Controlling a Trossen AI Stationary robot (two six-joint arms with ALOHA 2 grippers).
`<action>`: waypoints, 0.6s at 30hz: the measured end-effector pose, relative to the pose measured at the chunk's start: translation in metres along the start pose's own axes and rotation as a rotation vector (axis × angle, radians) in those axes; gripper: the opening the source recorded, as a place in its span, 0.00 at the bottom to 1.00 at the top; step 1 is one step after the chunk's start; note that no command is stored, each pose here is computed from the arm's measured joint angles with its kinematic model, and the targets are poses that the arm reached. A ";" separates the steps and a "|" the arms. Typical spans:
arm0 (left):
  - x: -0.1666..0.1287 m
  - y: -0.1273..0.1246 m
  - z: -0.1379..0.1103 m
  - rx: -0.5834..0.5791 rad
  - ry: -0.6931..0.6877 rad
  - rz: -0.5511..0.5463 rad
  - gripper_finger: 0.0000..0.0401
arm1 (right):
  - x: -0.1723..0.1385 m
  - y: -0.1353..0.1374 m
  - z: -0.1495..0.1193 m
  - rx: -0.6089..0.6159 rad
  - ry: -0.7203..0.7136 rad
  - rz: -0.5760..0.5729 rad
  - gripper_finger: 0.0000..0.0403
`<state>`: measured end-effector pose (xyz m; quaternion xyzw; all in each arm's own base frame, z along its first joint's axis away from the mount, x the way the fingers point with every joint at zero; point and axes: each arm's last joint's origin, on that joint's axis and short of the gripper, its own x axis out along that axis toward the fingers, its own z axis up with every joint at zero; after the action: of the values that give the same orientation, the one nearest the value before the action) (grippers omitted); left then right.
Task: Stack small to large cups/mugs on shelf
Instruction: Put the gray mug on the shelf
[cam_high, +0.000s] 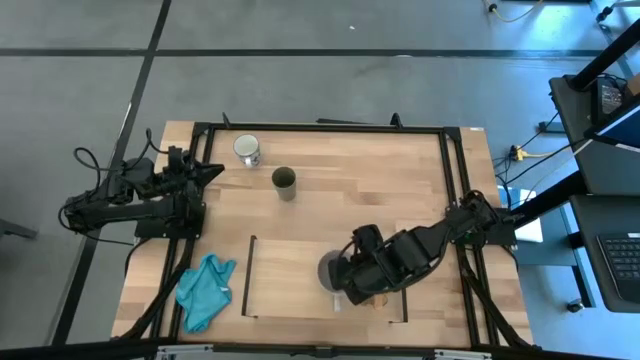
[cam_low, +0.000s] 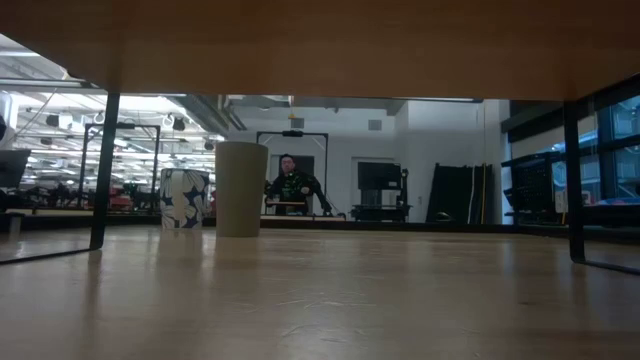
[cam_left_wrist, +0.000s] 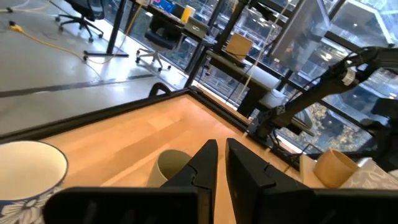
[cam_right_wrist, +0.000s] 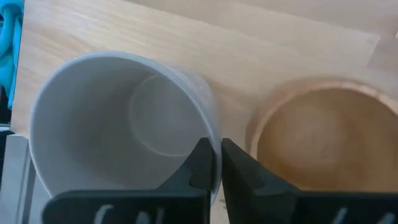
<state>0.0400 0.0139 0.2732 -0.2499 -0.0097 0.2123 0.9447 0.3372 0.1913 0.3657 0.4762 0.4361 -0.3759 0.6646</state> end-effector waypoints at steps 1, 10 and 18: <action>0.000 0.000 0.000 0.000 0.005 -0.008 0.07 | 0.000 0.000 -0.002 0.006 -0.002 0.002 0.05; 0.000 -0.001 0.000 0.001 0.015 -0.026 0.07 | -0.004 -0.004 -0.015 0.022 0.007 0.008 0.08; 0.000 -0.001 0.000 0.001 0.015 -0.027 0.07 | -0.003 -0.003 -0.013 0.000 0.002 0.008 0.09</action>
<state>0.0403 0.0131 0.2731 -0.2508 -0.0057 0.1978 0.9476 0.3303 0.2030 0.3657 0.4786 0.4348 -0.3727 0.6656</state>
